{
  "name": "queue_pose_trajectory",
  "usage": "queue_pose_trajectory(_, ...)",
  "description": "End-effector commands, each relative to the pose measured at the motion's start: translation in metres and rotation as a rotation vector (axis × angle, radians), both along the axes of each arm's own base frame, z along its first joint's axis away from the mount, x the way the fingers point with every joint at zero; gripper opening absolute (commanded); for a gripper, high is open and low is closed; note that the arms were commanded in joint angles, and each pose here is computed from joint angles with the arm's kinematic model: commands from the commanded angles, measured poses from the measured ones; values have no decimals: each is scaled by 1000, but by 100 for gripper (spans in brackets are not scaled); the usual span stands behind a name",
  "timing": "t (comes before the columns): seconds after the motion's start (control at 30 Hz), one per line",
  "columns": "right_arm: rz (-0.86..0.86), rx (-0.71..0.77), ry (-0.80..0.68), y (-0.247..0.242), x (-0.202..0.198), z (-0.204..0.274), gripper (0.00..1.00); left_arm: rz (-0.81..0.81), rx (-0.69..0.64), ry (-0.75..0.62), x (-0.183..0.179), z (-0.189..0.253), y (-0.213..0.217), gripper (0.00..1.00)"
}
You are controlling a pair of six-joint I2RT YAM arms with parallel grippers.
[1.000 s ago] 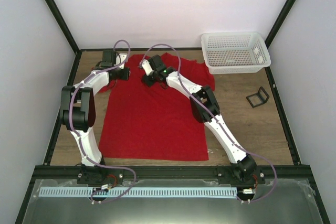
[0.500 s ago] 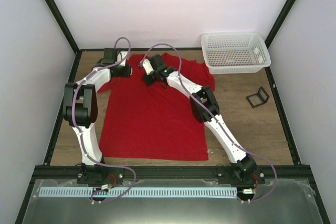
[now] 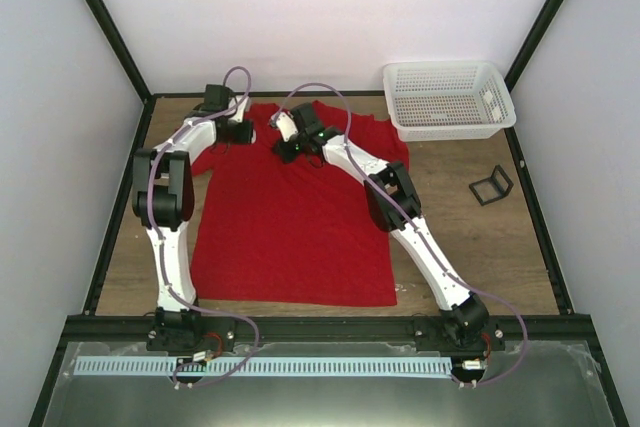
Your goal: Pin the brooch onto the clothing
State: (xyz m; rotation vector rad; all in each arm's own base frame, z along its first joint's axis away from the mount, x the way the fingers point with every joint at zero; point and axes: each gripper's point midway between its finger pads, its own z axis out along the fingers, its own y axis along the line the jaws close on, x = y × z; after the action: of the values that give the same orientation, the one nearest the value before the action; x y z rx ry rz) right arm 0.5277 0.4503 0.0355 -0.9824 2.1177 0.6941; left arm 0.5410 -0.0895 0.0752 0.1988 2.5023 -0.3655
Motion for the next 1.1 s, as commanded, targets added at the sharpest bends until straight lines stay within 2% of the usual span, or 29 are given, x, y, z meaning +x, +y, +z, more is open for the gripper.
queue_pose_trajectory(0.0, 33, 45, -53, 2, 1, 35, 1, 31, -19, 129, -8, -18, 2, 0)
queue_pose_trajectory(0.3, 44, 57, -63, 0, 5, 35, 1, 65, -23, 240, -27, -21, 1, 0)
queue_pose_trajectory(0.5, 73, 70, -69, 1, 4, 32, 1, 54, 62, 258, -24, -30, -10, 0)
queue_pose_trajectory(0.77, 79, 88, -63, 1, 4, 33, 1, 67, 235, 210, -14, -33, -12, 0)
queue_pose_trajectory(1.07, 82, 123, -46, 4, 4, 35, 1, 31, 261, 195, -15, -40, -26, 0)
